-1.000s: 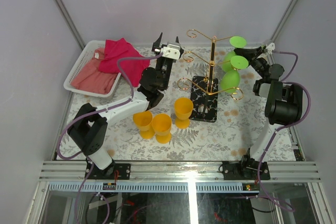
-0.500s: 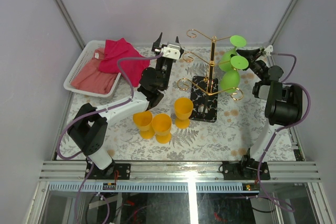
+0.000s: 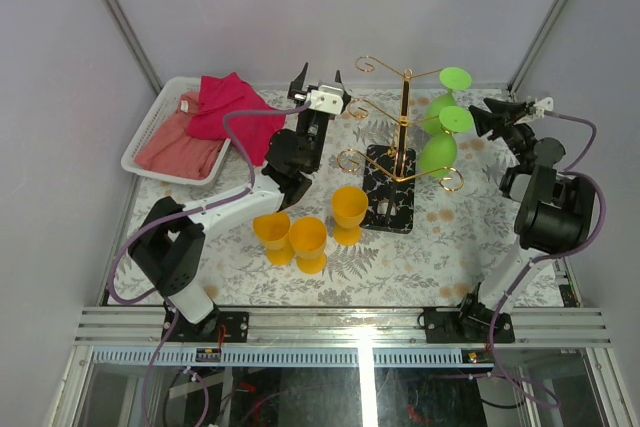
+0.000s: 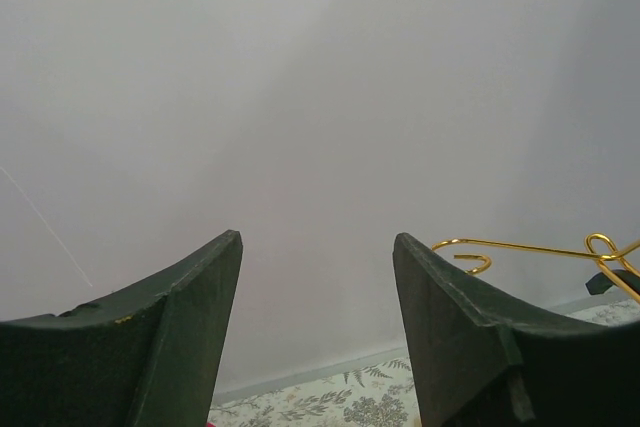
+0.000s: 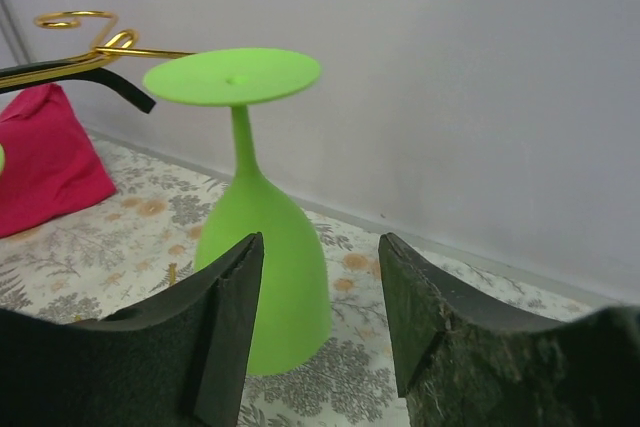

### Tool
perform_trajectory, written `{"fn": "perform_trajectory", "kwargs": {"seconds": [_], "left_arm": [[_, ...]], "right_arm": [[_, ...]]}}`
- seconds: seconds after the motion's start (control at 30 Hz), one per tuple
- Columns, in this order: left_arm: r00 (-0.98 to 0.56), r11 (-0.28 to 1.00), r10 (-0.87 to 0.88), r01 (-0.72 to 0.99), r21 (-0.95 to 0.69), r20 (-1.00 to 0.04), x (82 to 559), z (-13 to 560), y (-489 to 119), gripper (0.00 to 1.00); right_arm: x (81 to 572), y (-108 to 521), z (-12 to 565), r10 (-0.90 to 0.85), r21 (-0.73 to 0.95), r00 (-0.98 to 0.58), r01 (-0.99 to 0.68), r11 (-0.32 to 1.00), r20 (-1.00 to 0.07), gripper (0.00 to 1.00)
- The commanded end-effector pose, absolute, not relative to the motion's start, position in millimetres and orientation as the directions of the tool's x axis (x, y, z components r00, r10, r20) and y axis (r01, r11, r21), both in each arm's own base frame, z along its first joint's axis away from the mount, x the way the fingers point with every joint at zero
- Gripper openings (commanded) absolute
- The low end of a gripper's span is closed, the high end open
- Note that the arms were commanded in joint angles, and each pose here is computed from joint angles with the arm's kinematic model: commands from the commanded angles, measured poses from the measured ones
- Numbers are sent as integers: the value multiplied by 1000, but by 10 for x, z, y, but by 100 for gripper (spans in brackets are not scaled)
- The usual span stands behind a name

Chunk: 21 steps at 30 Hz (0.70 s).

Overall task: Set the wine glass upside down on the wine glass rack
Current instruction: Pick up the wine glass at the center of the board.

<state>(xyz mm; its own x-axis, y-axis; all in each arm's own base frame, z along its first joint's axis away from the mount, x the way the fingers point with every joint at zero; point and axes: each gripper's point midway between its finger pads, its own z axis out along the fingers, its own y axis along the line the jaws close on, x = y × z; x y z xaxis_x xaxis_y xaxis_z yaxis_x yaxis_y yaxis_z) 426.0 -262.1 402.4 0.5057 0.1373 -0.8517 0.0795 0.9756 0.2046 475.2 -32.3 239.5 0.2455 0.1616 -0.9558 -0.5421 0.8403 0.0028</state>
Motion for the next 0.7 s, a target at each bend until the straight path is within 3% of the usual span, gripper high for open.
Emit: {"fn": "perform_trajectory", "kwargs": {"seconds": [0.0,0.17,0.33,0.67], "left_arm": [[545,988,101,43,148,-832,4182,4227,-2472,64],[472,993,52,66,94,-880,4275,4252,-2384,72],[396,990,41,105,90,-917,4337,4371,-2245,80],[264,992,57,98,86,-963,4197,4417,-1944,85]], "right_arm": [[4601,-513,2806,122,-70,376,-460,885,-918,57],[4578,-924,2935,70,-14,353,-229,973,-933,65],[4608,-1340,3142,81,85,182,14,996,-980,70],[4313,-1564,3390,253,263,69,250,932,-965,73]]}}
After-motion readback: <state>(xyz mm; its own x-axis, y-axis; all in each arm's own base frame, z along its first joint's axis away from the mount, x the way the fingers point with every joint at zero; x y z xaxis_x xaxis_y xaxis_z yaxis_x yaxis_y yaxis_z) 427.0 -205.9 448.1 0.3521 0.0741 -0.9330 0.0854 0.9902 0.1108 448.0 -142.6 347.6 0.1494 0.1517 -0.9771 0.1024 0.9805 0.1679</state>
